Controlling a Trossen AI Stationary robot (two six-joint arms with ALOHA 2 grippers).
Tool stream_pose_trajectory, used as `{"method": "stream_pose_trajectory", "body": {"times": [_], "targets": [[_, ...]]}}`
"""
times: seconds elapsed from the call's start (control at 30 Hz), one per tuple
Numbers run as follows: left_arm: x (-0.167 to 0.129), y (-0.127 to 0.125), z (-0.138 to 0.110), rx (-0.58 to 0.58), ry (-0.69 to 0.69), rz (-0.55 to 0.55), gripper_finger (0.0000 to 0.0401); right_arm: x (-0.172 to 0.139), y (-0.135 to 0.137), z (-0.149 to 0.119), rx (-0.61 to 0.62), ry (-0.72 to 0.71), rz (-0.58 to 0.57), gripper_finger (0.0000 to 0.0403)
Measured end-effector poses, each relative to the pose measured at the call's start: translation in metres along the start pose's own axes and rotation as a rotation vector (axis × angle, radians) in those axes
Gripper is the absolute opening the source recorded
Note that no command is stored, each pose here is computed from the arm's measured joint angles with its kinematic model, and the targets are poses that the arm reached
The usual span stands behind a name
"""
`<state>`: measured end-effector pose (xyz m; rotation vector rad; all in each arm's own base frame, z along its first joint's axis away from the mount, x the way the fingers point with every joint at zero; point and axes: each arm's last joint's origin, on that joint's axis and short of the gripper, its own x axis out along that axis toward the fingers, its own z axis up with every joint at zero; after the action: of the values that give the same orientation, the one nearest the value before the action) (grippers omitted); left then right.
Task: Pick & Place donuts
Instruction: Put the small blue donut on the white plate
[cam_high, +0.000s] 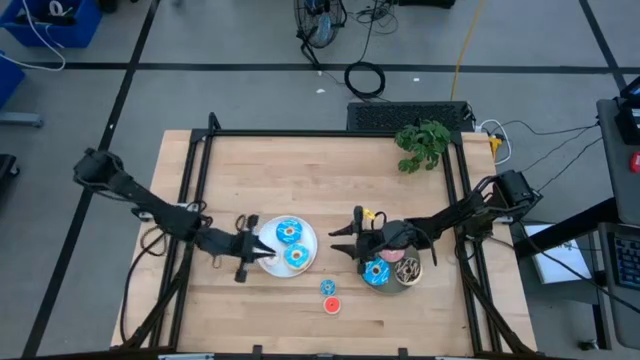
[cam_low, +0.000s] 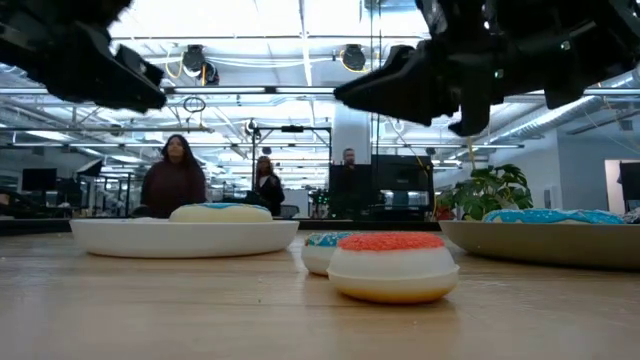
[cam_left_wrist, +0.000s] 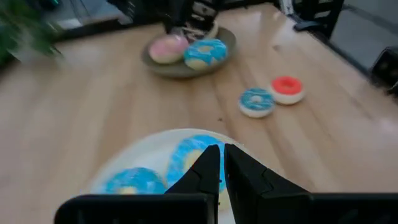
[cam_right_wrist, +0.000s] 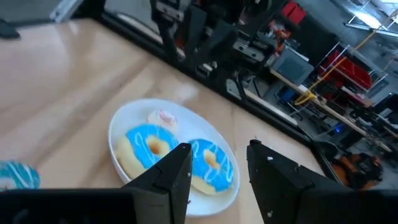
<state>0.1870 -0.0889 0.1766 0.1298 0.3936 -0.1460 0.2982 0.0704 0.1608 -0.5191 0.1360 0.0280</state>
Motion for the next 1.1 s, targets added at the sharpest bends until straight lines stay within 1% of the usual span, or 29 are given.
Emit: {"method": "stream_pose_trajectory", "body": {"times": [0.07,0.17,0.27,0.4,0.5,0.6,0.63,0.7,0.83,0.87,0.93,1.0,1.1], "targets": [[-0.01,-0.003,0.002,0.055,-0.019,0.031,0.003,-0.001,0.002,0.002,0.016,-0.014,-0.001,0.0139],[-0.027,-0.005,0.003,0.087,-0.064,0.075,0.003,-0.001,0.0,0.009,0.074,-0.007,-0.036,0.0139],[-0.041,-0.003,-0.001,0.096,-0.122,0.119,0.003,0.002,0.0,0.016,0.126,0.091,-0.037,0.0139],[-0.051,0.003,-0.012,0.075,-0.217,0.125,0.003,0.012,-0.007,0.041,0.208,0.302,0.04,0.0139],[-0.054,0.009,-0.025,0.066,-0.26,0.158,0.003,0.02,-0.009,0.061,0.234,0.418,0.126,0.0139],[-0.054,0.013,-0.037,0.075,-0.253,0.192,0.003,0.022,-0.009,0.081,0.259,0.45,0.184,0.0139],[-0.054,0.014,-0.038,0.074,-0.257,0.203,0.003,0.022,-0.009,0.088,0.279,0.447,0.199,0.0139],[-0.054,0.017,-0.039,0.073,-0.256,0.23,0.0031,0.022,-0.012,0.097,0.338,0.452,0.182,0.0139],[-0.054,0.022,-0.037,0.062,-0.264,0.268,0.0031,0.026,-0.013,0.1,0.465,0.51,0.131,0.0139],[-0.054,0.023,-0.037,0.058,-0.268,0.273,0.0031,0.03,-0.011,0.099,0.487,0.518,0.139,0.0139],[-0.054,0.025,-0.036,0.06,-0.274,0.285,0.0031,0.04,-0.001,0.097,0.525,0.544,0.19,0.0139],[-0.054,0.026,-0.036,0.067,-0.276,0.293,0.0031,0.054,0.012,0.093,0.536,0.566,0.223,0.0139],[-0.054,0.028,-0.034,0.071,-0.289,0.302,0.0031,0.065,0.029,0.076,0.489,0.68,0.258,0.0139]]}}
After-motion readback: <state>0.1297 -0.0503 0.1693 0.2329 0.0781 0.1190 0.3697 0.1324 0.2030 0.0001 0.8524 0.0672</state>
